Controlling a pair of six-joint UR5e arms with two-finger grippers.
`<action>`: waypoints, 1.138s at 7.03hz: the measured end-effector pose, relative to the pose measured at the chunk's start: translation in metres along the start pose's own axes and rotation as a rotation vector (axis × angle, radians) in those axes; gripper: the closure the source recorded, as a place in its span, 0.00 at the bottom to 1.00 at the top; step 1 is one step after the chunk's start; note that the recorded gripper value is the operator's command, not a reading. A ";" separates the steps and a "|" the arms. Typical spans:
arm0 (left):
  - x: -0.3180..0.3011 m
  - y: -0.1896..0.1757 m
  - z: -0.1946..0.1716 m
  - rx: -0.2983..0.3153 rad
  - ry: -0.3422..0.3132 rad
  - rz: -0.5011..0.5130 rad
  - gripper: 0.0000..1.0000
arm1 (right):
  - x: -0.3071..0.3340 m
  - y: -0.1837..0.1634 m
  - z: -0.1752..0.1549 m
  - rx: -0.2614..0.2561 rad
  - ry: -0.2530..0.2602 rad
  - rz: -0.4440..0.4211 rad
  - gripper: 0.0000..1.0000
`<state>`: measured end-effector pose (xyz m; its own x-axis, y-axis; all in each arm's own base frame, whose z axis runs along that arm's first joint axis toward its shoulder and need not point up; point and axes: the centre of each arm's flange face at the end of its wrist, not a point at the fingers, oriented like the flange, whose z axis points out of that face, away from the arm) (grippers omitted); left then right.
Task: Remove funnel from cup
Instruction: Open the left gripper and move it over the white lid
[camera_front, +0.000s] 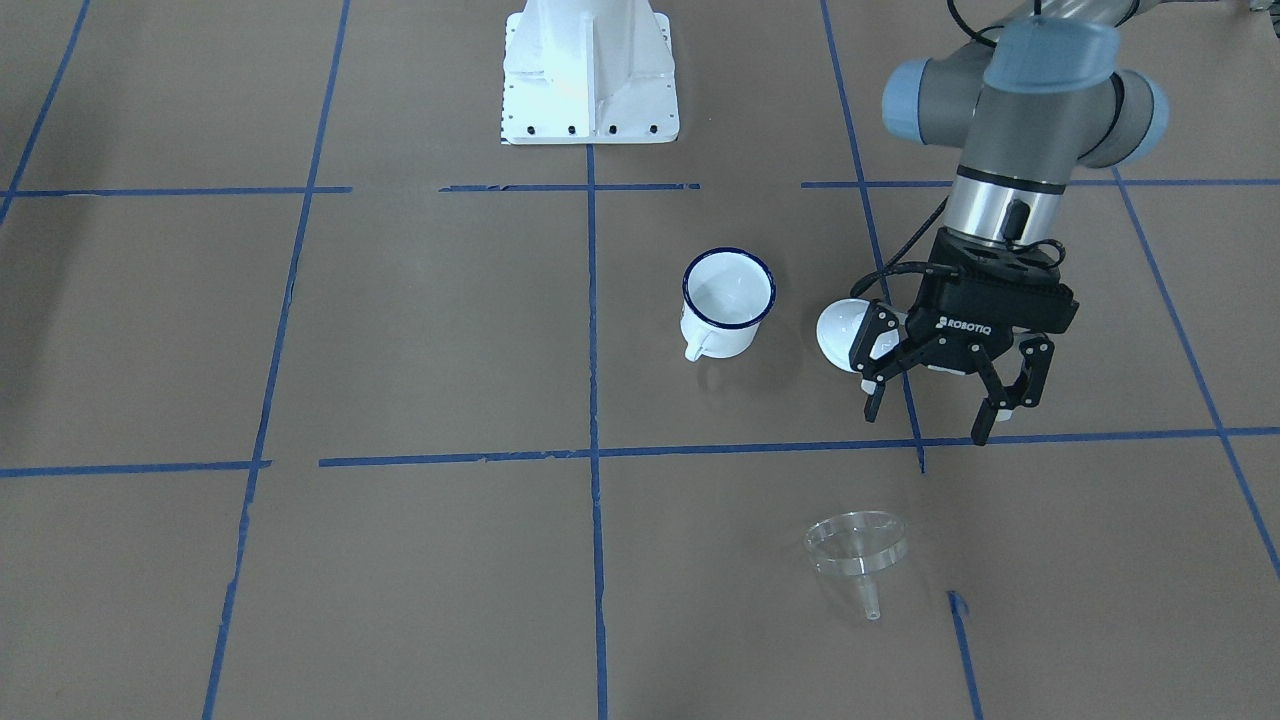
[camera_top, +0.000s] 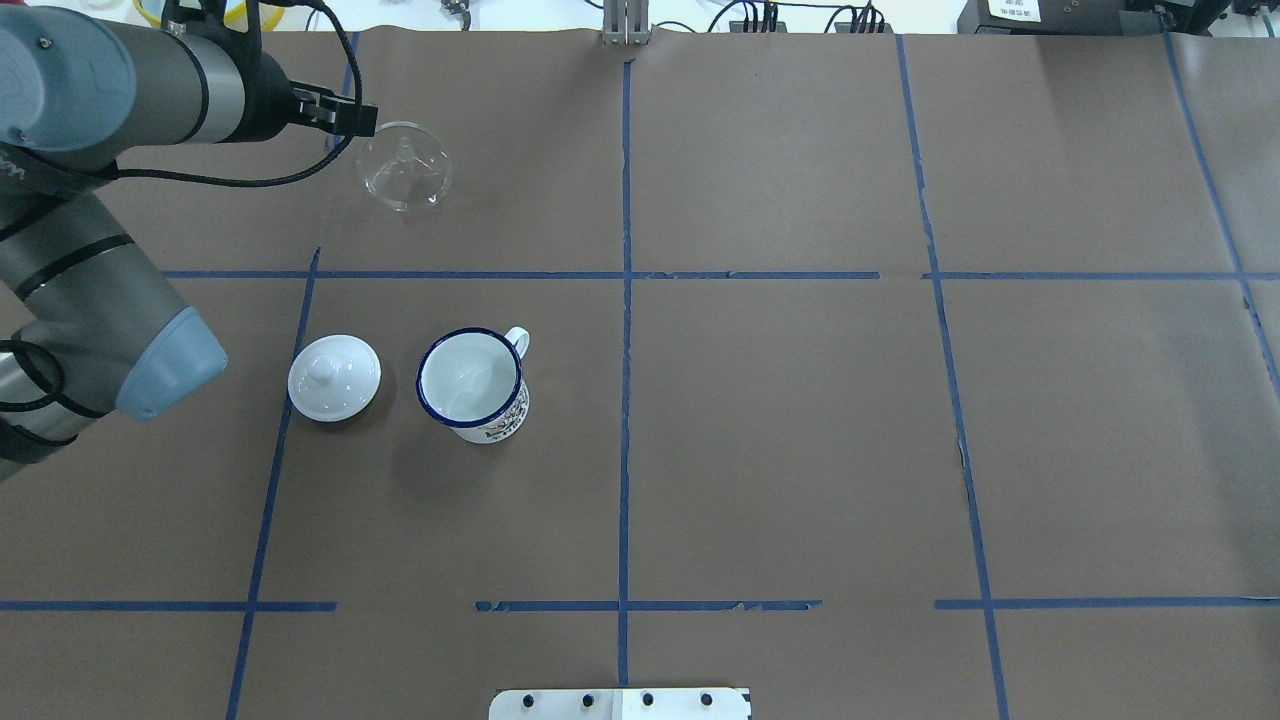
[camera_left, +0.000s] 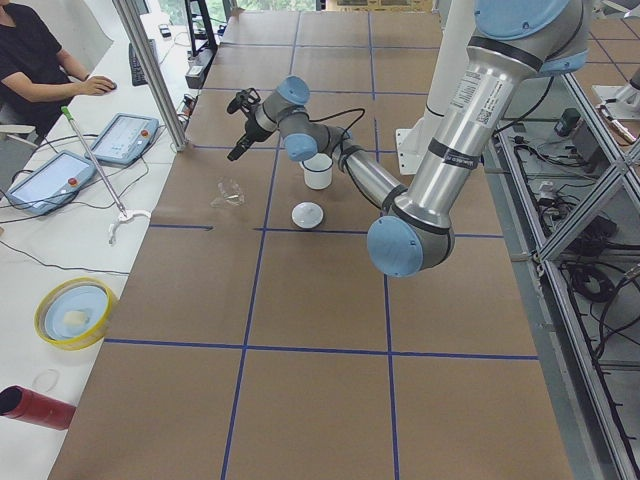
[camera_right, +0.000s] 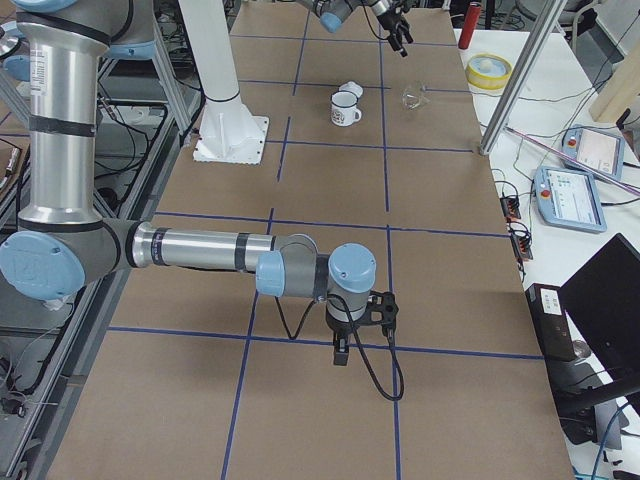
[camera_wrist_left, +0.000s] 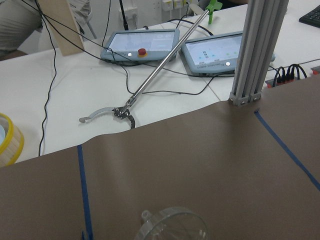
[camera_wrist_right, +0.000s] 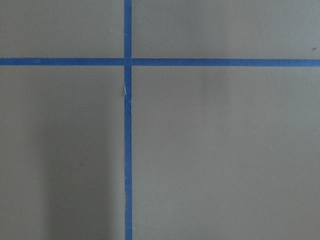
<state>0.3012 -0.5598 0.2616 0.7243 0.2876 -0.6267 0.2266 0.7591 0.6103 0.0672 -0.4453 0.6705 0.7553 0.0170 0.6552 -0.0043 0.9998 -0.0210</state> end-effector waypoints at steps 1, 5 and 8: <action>-0.001 0.008 -0.003 -0.125 0.008 -0.026 0.00 | 0.000 0.000 0.000 0.000 0.000 0.000 0.00; -0.018 0.064 0.037 -0.543 0.035 -0.164 0.00 | 0.000 0.000 0.000 0.000 0.000 0.000 0.00; 0.000 0.115 0.078 -0.679 0.000 -0.263 0.00 | 0.000 0.000 0.000 0.000 0.000 0.000 0.00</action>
<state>0.3778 -0.5182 0.3695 0.7012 0.0459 -0.7114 -0.0613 0.9981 0.0040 0.0672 -0.4453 0.6707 0.7553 0.0174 0.6552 -0.0044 0.9998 -0.0215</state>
